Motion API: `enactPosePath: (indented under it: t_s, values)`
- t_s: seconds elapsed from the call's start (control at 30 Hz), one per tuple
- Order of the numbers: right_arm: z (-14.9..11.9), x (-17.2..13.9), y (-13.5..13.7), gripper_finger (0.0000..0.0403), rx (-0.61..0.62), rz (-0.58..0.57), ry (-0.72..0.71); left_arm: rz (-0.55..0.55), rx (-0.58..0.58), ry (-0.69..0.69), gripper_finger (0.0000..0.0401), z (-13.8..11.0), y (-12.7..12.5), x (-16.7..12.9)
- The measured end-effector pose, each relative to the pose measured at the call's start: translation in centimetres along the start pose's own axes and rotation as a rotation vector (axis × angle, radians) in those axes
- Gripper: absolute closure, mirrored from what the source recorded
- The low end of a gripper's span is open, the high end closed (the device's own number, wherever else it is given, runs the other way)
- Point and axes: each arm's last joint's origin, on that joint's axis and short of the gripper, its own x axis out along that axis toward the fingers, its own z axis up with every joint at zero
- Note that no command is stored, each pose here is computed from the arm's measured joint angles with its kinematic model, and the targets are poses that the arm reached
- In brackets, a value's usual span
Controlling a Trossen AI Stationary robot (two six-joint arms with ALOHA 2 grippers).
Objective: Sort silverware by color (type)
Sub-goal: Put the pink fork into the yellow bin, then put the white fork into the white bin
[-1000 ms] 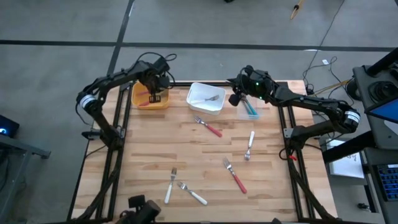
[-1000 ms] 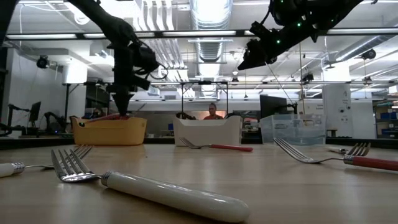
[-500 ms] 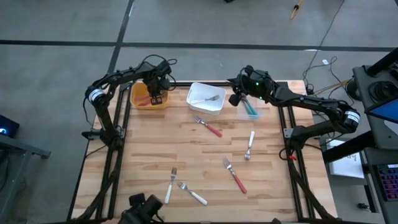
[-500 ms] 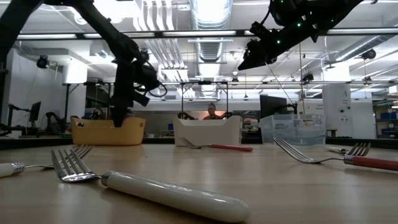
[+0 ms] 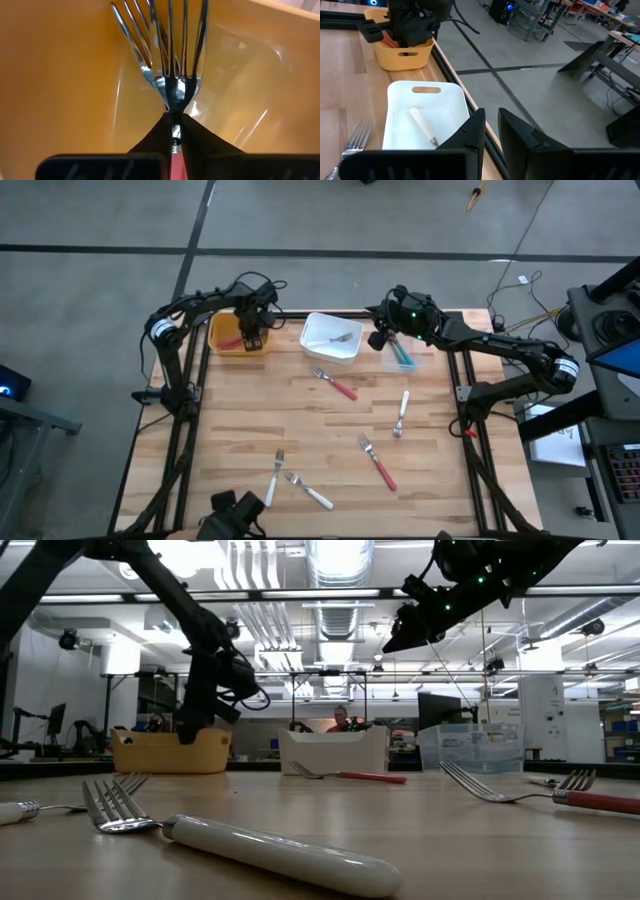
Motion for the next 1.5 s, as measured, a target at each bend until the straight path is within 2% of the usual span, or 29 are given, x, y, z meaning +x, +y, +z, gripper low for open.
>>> enactPosePath:
  t_s: [0.27, 0.4, 0.63, 0.83, 1.07, 1.27, 1.5]
  values:
    - [0.0, 0.0, 0.0, 0.036, 0.004, 0.0, 0.0, 0.01, -0.016, 0.002, 0.0352, 0.1, 0.1, 0.3]
    - [0.0, 0.0, 0.0, 0.036, 0.035, 0.001, 0.002, 0.027, -0.035, -0.007, 0.0343, 0.0, 0.2, -0.3]
    - [-0.6, 0.0, 0.2, 0.036, 0.207, 0.015, 0.071, 0.057, -0.125, -0.08, 0.0343, -0.9, -0.2, -3.1]
    - [-0.7, -0.3, 1.0, 0.036, 0.428, 0.047, 0.165, 0.023, -0.204, -0.313, 0.0342, -2.3, -1.0, -7.7]
    - [1.0, -1.3, 3.3, 0.036, 0.449, 0.137, 0.262, 0.168, -0.233, -0.648, 0.0342, -4.7, -3.5, -11.9]
    - [3.3, -2.7, 4.7, 0.036, 0.456, 0.197, 0.346, 0.222, -0.264, -0.902, 0.0342, -7.0, -6.7, -13.1]
    - [5.2, -4.4, 5.5, 0.036, 0.489, 0.235, 0.423, 0.244, -0.264, -1.165, 0.0342, -8.6, -9.8, -12.8]
